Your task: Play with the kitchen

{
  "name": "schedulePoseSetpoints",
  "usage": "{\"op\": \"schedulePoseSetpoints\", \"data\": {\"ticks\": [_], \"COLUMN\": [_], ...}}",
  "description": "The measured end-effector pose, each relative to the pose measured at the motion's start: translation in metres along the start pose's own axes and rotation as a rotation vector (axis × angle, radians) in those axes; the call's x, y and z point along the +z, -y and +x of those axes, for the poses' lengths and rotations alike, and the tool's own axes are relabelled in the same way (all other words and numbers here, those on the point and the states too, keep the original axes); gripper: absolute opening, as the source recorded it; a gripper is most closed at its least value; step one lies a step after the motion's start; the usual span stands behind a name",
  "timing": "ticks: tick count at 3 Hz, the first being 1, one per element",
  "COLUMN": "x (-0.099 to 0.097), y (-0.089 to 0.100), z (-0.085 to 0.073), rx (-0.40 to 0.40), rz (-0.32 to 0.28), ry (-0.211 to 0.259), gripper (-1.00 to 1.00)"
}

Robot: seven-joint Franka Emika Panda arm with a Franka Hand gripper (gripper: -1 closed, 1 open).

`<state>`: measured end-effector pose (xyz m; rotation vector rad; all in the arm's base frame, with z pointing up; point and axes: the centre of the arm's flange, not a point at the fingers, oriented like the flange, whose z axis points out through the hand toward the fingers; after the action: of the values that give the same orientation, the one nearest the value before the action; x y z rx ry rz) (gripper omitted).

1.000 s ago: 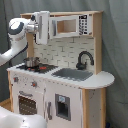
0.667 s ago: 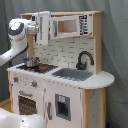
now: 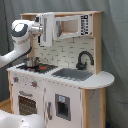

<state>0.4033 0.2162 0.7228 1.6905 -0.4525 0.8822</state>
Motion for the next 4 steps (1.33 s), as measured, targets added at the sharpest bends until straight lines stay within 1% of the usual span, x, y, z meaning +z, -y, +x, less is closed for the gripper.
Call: {"op": "schedulePoseSetpoints", "data": {"ticks": [1,2,3,4], "x": [0.009,-0.002,-0.003,-0.008], "y": [-0.01,-0.018,-0.017,-0.017], "z": [-0.013,-0.022,-0.022,-0.02], "rx": [0.009,0.017,0.017,0.018], "rz": [0.01,0.027,0.028,0.039], "ry": [-0.011,-0.052,-0.056,-0.086], "gripper": [-1.0,-1.0,1.0,1.0]}}
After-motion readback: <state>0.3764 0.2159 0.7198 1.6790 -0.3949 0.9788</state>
